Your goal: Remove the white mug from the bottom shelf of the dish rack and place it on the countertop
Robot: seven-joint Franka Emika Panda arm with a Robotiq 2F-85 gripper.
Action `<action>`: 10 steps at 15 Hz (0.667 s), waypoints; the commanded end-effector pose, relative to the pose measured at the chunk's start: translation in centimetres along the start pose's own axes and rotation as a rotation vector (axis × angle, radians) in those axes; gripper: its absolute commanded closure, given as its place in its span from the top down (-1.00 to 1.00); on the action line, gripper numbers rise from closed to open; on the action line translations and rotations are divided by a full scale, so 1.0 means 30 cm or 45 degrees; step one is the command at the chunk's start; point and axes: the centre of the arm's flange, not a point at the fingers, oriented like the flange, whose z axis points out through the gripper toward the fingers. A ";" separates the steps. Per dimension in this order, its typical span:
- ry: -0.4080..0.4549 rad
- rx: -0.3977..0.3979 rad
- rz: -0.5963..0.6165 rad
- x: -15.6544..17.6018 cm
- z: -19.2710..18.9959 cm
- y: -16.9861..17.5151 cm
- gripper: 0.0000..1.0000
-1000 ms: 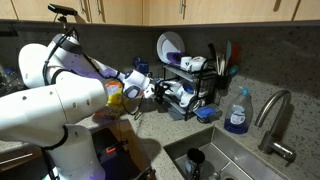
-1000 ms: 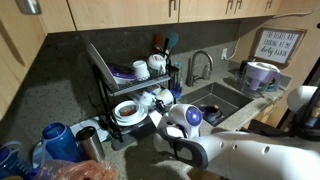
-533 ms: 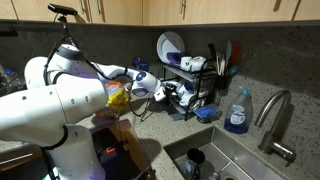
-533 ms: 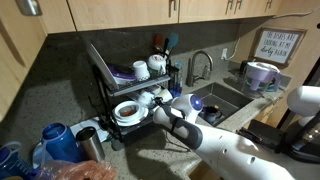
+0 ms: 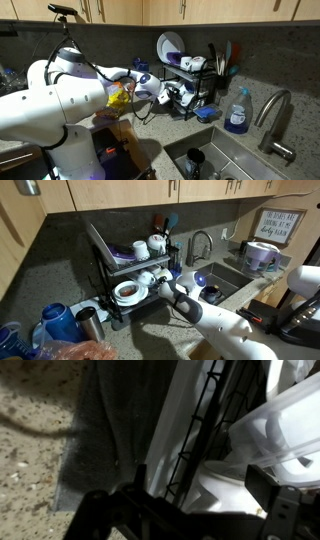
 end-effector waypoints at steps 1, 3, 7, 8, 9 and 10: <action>0.000 0.000 0.000 0.000 0.000 0.000 1.00; -0.023 0.001 -0.020 -0.013 -0.019 0.011 1.00; -0.029 0.005 -0.032 -0.047 -0.065 0.029 1.00; -0.034 0.006 -0.035 -0.053 -0.076 0.031 1.00; -0.033 0.001 -0.039 -0.055 -0.092 0.037 1.00; -0.029 -0.003 -0.043 -0.058 -0.105 0.043 1.00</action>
